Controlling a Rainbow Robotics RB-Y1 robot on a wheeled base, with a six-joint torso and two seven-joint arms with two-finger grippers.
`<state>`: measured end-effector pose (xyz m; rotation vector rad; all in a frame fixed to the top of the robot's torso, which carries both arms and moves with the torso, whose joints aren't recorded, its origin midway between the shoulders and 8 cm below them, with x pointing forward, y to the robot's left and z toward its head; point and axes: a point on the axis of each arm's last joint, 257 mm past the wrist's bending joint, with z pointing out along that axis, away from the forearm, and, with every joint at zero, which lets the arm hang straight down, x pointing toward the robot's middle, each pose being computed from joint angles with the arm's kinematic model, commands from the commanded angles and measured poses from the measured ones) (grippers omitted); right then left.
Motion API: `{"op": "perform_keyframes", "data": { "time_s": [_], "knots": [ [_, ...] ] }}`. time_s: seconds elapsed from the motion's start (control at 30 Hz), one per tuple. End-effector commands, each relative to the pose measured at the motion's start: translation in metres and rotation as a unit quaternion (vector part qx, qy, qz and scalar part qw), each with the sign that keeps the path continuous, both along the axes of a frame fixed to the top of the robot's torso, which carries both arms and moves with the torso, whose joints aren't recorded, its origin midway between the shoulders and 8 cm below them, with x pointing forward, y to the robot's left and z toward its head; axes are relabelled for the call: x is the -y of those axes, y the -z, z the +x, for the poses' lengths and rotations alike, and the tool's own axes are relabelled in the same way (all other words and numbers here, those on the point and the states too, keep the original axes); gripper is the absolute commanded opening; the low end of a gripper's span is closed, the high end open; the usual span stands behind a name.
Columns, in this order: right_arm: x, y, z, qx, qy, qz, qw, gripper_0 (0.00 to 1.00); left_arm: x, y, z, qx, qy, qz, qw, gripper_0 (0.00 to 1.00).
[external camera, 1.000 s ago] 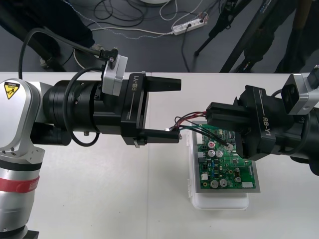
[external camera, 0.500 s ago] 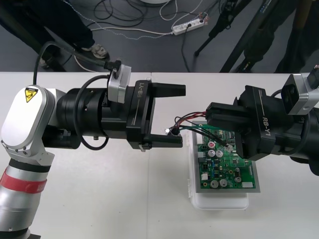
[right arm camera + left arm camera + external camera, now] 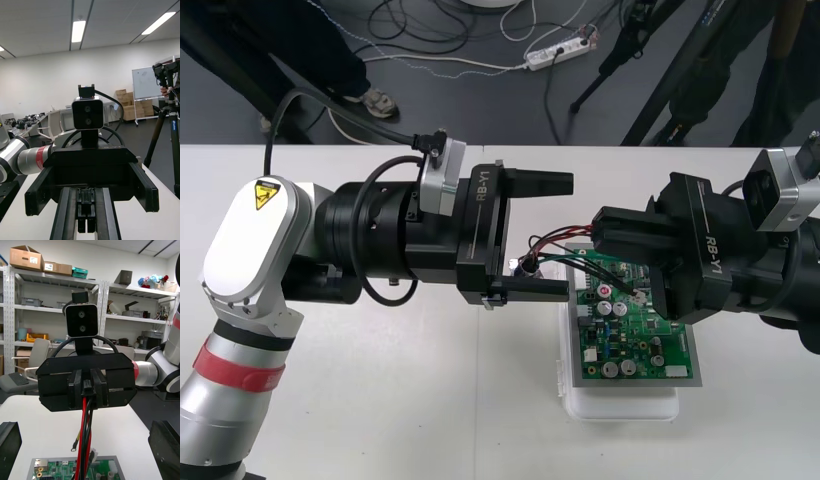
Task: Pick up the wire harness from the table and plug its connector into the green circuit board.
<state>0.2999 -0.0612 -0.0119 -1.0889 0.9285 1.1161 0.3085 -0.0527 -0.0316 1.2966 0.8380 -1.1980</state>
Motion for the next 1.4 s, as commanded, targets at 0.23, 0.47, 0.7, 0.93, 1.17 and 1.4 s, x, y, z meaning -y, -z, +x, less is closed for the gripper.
{"op": "perform_keyframes", "data": {
  "time_s": [0.23,0.47,0.7,0.93,1.17,1.4],
  "knots": [
    [-0.008,-0.010,-0.015,0.012,-0.015,0.017,1.000,0.00,0.020,-0.028,0.001,-0.023,0.003,-0.032,0.999,1.00],
    [-0.008,-0.010,-0.015,0.011,-0.015,0.017,1.000,0.00,0.020,-0.034,-0.002,-0.049,0.013,-0.045,0.998,1.00],
    [-0.008,-0.010,-0.015,0.012,-0.015,0.017,1.000,0.00,0.019,-0.035,-0.001,-0.057,0.015,-0.047,0.997,1.00],
    [-0.009,-0.010,-0.015,0.012,-0.014,0.017,1.000,0.00,0.019,-0.033,-0.001,-0.066,0.017,-0.045,0.997,1.00],
    [-0.008,-0.010,-0.015,0.012,-0.014,0.017,1.000,0.00,0.019,-0.033,-0.001,-0.069,0.016,-0.045,0.996,0.84],
    [-0.008,-0.010,-0.015,0.012,-0.015,0.017,1.000,0.00,0.020,-0.032,-0.002,-0.070,0.019,-0.044,0.996,0.00]
  ]
}}
